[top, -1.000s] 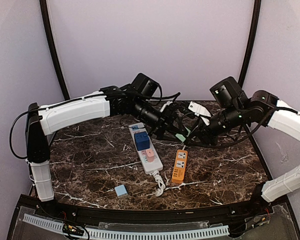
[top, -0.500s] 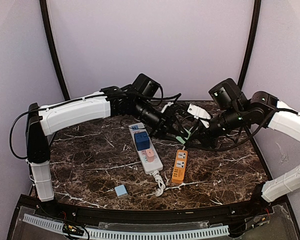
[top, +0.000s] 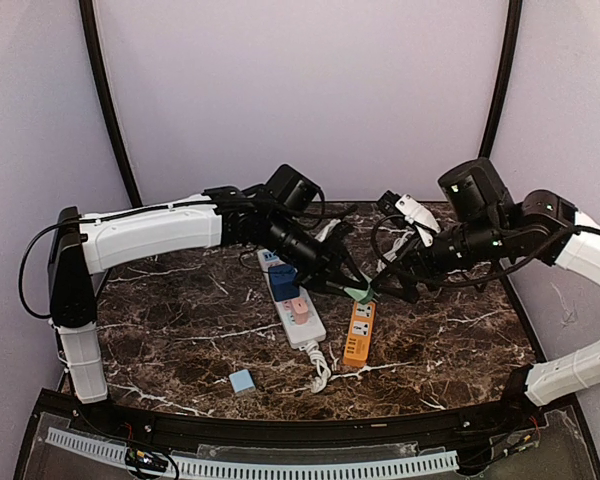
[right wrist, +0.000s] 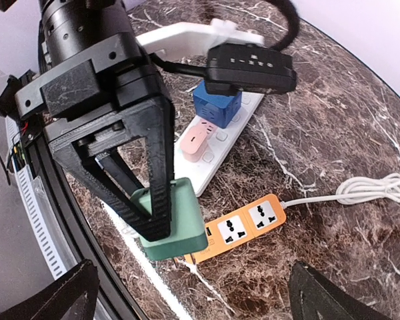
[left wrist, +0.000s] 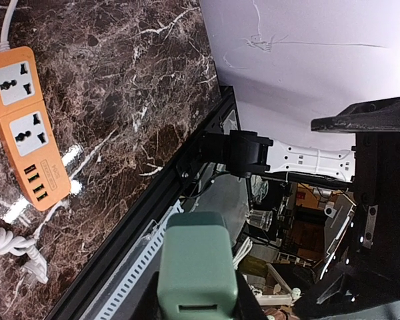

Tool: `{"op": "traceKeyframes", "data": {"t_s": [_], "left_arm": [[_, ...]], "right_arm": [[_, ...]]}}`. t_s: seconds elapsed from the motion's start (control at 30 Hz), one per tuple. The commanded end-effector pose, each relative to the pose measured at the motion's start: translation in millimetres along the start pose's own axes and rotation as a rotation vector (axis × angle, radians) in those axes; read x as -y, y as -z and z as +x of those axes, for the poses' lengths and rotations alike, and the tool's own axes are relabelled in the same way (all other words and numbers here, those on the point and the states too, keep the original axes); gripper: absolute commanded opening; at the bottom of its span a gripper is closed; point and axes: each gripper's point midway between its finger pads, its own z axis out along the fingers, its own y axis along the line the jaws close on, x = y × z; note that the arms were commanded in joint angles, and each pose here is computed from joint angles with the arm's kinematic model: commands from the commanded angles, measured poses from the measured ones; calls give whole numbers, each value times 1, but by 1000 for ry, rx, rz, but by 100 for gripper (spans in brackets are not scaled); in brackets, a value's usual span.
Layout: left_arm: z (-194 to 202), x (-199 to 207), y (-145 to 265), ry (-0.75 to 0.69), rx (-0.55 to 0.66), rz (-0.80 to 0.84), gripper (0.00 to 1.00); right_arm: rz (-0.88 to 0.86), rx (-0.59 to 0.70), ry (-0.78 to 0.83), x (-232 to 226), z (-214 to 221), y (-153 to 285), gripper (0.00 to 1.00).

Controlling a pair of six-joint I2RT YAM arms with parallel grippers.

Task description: Insert the plug

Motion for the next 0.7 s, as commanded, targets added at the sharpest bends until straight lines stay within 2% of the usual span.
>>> {"op": "traceKeyframes", "data": {"t_s": [0.0,0.17,0.4,0.67], "left_arm": [[0,4,17,-64,49,-30,1],[-11,-7,25,-112,83,-66,1],[-18,-38,33,-177,117,-218,1],[-25,-54,34,-201,119,-318,1]], "right_arm": [[121,70,-144,21,3,11,99],[273,125,-266,47,19,27,99],[478,178,-406,83,48,42,99],[566,105,-502,96,61,32,99]]}}
